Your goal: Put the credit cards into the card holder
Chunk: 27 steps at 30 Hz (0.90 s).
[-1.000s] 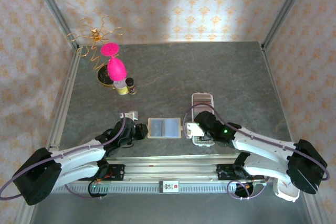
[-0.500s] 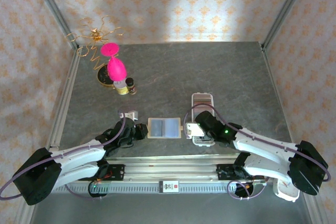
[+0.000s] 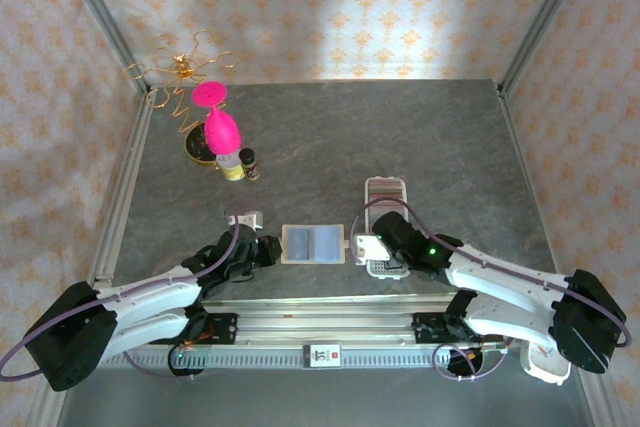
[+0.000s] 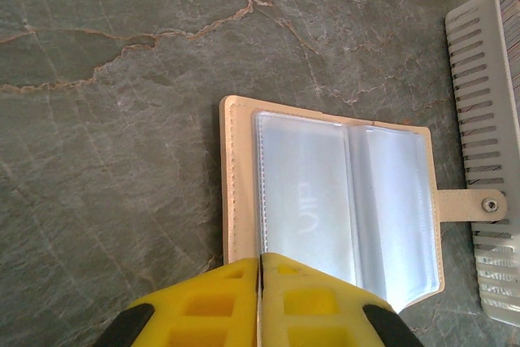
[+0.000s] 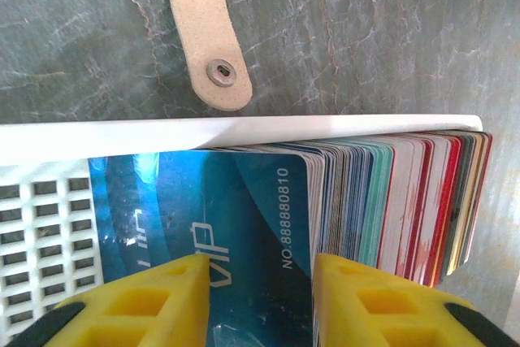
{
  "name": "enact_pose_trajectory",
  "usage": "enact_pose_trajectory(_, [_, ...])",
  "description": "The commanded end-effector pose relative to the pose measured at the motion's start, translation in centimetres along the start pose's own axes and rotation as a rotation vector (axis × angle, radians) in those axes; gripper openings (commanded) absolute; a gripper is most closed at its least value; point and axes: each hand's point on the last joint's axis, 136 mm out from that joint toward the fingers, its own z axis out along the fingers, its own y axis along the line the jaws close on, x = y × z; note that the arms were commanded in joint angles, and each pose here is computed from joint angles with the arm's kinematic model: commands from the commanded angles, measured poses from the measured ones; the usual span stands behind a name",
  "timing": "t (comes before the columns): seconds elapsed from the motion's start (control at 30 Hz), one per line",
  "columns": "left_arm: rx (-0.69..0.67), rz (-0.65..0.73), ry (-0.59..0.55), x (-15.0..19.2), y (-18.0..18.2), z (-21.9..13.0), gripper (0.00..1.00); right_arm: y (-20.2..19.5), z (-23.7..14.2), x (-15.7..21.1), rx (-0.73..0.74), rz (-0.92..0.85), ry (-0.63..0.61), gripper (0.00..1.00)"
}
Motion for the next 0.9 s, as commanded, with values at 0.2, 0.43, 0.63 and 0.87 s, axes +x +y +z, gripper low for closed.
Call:
enact_pose_trajectory(0.2, [-0.013,0.002,0.008,0.21,0.08,-0.03,0.10,0.45,-0.13,0.77,-0.003,-0.009,0.024,0.35])
enact_pose_trajectory(0.43, [-0.015,0.002,0.010,0.23,0.10,-0.04,0.09,0.29,-0.25,0.94,0.012,-0.008,0.027,0.31])
enact_pose_trajectory(0.63, [-0.012,-0.001,0.011,0.27,0.07,-0.05,0.09,0.15,-0.34,0.98,0.022,-0.006,0.026,0.25])
enact_pose_trajectory(0.87, [-0.013,-0.001,0.009,0.18,0.03,-0.15,0.08,-0.01,-0.61,1.06,0.030,-0.006,0.026,0.22])
